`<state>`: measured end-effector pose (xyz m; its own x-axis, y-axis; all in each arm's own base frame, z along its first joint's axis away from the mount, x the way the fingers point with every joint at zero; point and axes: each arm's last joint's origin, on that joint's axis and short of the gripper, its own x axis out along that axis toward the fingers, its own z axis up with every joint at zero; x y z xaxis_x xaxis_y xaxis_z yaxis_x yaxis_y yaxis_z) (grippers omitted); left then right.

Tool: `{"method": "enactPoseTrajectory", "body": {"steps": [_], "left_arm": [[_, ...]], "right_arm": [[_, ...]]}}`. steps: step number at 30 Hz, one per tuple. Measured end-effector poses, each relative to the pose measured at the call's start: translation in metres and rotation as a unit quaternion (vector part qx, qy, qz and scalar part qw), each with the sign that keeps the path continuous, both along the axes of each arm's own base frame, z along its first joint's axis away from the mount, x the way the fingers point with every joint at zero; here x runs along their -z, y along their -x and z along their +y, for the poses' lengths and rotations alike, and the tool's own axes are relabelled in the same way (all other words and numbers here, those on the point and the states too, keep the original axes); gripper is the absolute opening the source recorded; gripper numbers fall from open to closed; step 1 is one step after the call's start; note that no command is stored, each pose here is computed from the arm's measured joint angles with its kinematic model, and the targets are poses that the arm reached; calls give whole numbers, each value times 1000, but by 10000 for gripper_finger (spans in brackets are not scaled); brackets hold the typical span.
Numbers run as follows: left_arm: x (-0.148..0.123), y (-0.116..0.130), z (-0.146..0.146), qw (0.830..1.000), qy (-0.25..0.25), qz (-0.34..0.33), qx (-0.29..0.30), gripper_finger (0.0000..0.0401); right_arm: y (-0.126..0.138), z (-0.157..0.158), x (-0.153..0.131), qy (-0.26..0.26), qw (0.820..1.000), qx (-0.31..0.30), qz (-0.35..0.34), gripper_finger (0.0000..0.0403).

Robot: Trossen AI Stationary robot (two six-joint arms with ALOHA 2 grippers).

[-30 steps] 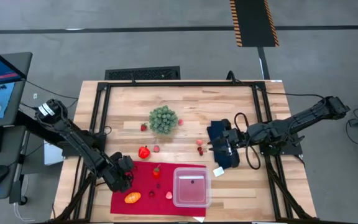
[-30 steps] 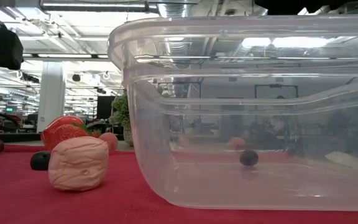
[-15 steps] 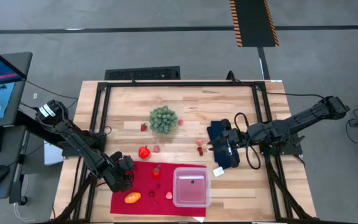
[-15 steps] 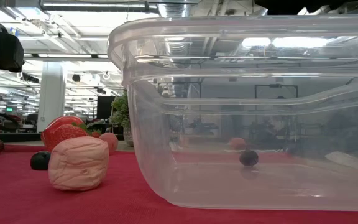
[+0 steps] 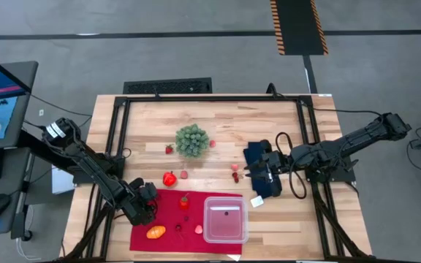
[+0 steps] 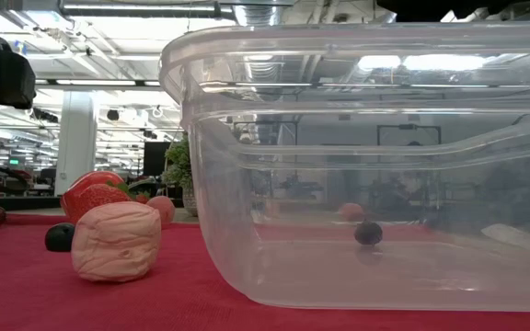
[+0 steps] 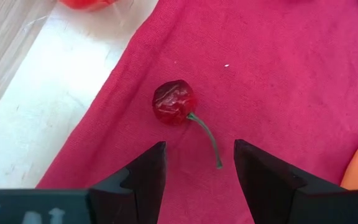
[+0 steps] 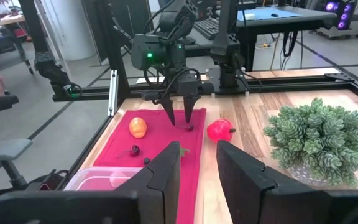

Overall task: Pick and placing Produce into tupperware
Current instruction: Put the cherry into the transparent bin

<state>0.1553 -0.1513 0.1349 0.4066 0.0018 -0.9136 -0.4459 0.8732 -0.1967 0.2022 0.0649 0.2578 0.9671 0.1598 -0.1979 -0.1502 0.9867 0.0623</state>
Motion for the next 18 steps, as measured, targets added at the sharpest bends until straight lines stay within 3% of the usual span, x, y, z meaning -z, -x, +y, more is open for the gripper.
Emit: {"method": "enactPoseTrajectory", "body": {"steps": [18], "left_arm": [[5,0,-1,1000,-1,17,-7,178]], "right_arm": [[0,0,0,0,1000,0,0,128]]}}
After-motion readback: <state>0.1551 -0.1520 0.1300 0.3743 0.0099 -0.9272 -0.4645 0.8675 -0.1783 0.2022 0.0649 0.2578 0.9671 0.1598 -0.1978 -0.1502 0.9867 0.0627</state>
